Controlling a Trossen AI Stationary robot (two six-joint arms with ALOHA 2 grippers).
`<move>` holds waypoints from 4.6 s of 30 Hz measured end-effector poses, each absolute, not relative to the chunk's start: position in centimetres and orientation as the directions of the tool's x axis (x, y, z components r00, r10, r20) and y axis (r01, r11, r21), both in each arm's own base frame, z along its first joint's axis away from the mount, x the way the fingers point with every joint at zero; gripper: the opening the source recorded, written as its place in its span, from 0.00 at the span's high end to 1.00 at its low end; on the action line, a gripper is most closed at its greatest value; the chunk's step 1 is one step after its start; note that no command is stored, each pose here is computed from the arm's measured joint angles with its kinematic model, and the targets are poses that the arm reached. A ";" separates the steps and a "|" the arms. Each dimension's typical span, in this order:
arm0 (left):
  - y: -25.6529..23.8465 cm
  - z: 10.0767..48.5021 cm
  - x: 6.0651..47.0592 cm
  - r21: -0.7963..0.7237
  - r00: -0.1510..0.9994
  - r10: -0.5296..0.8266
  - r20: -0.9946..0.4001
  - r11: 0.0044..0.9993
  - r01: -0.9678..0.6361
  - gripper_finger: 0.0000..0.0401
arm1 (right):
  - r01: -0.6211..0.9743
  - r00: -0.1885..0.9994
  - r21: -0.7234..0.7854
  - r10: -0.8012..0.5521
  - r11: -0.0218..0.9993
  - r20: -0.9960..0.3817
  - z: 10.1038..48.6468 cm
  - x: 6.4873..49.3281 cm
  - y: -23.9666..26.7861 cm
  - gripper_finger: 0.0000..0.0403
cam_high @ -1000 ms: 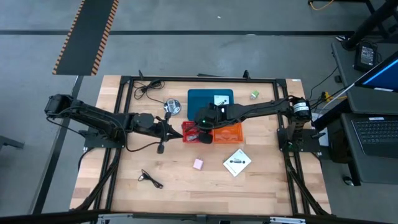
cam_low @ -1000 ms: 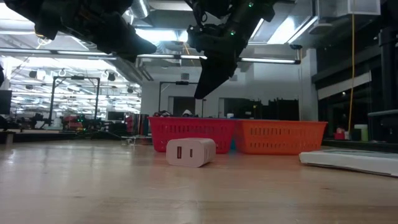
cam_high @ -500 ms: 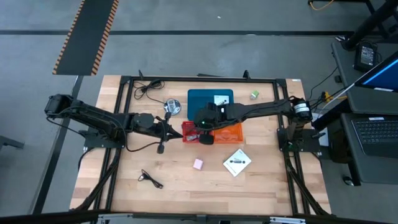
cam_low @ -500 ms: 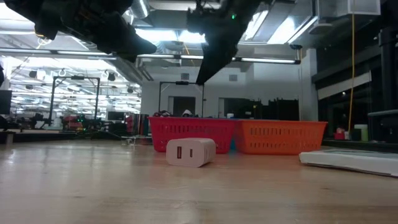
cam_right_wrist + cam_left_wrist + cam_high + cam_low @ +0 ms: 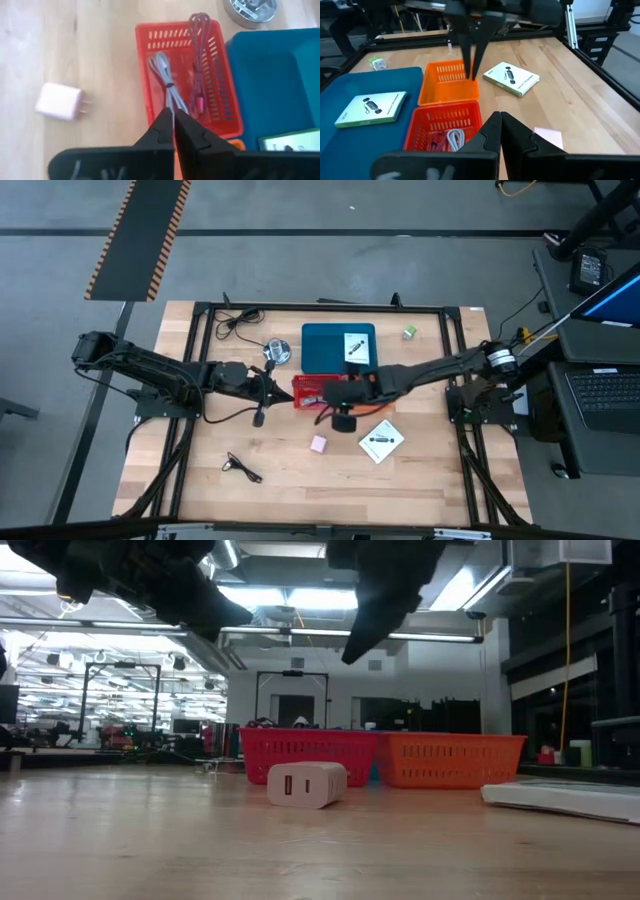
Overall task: Pick and place items into bin
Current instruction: Put the white charger adapter into the orange bin
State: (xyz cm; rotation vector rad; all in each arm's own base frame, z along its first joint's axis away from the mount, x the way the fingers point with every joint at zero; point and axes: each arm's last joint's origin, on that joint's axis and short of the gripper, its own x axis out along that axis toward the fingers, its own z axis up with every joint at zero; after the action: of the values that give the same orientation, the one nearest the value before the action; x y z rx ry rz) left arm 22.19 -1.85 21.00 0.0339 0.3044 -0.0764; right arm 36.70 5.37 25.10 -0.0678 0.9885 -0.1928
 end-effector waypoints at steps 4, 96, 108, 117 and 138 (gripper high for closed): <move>-2.0 21.0 22.2 0.012 0.951 -0.074 -0.300 0.997 0.081 1.00 | 0.132 0.597 -0.106 -0.164 0.986 -0.785 25.3 35.3 6.4 1.00; -10.4 12.2 31.2 0.027 0.719 -0.079 -0.691 0.990 0.135 0.42 | -0.085 0.934 -0.089 0.048 0.992 -0.354 22.3 26.0 13.1 1.00; -10.3 12.4 31.3 0.019 0.729 -0.088 -0.678 0.990 0.138 0.42 | -0.085 0.934 -0.089 0.049 0.992 -0.354 22.3 26.0 13.2 1.00; -10.4 13.8 31.7 -0.083 0.780 -0.055 -0.623 0.997 0.005 0.42 | -0.088 0.931 -0.096 0.047 0.992 -0.361 22.2 26.0 13.1 1.00; -14.1 18.0 35.7 -0.172 0.667 0.164 -0.727 0.897 -0.408 0.43 | -0.129 0.926 -0.212 0.042 0.969 -0.374 22.1 26.0 13.1 1.00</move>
State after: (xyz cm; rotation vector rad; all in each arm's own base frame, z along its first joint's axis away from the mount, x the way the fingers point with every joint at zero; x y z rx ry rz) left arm 35.72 -14.12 17.99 -0.3361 0.7780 0.3296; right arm 25.98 13.05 22.07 -0.2360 0.3769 0.0884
